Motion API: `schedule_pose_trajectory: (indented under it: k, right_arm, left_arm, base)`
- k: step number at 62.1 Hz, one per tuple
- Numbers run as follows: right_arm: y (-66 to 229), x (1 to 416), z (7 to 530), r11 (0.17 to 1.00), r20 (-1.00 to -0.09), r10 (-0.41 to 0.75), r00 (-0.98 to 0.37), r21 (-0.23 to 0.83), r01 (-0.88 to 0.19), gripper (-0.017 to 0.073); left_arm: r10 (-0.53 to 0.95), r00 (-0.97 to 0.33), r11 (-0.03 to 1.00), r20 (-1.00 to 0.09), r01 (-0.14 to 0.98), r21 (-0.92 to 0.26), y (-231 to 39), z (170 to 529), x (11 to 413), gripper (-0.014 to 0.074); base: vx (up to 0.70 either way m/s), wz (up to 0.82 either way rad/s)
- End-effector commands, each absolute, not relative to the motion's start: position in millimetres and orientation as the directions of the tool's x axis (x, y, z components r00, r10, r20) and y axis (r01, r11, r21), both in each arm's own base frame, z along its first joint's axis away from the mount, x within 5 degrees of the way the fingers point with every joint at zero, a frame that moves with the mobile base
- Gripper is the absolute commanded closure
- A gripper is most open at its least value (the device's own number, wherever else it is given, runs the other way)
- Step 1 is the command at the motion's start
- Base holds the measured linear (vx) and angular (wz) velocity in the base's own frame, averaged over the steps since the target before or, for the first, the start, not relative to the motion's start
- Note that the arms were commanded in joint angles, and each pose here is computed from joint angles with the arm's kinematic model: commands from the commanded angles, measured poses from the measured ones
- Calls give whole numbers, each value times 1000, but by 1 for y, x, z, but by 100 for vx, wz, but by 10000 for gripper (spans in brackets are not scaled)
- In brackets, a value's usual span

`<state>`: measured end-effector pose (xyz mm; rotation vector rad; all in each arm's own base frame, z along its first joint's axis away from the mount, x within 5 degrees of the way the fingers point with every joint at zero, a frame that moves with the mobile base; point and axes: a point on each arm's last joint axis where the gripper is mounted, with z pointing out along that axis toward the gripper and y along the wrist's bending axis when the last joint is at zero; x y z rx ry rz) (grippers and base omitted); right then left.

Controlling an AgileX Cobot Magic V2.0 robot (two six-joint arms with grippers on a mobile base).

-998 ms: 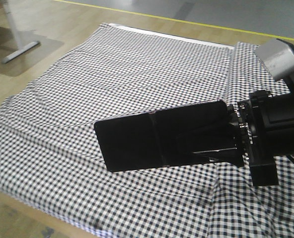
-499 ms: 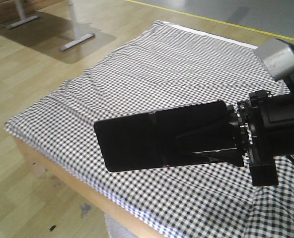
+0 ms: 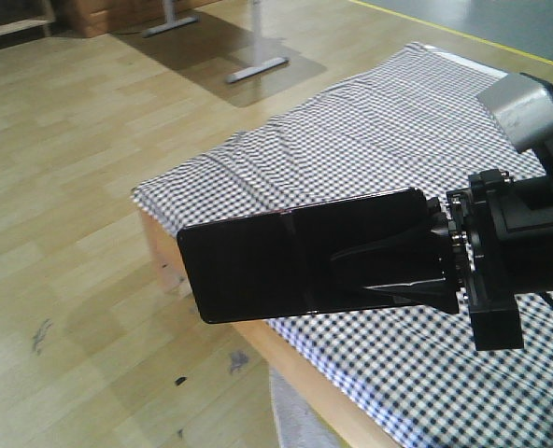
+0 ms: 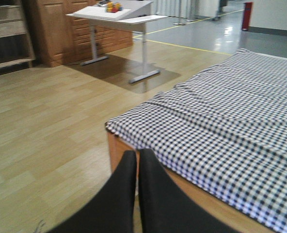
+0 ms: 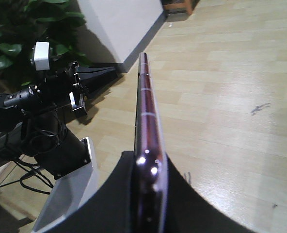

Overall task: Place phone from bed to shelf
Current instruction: 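Hold the phone in the right gripper while the base turns away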

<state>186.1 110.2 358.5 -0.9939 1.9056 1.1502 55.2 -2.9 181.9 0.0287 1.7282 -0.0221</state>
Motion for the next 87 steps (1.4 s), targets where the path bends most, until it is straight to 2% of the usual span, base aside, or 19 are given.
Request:
schedule_pose_trajectory:
  k: [1,87]
  right_arm:
    - [112,175,378,224,-874,-195,-445,402,-888,564]
    - [112,174,379,224,-876,-195,-440,397,-890,564]
  left_arm:
    - [-8,-81,1000,-997,26,-10,-2,188,56,593]
    - [-8,-81,1000,-997,26,-10,-2,188,56,593]
  base:
    - [-12,45]
    - [-10,44]
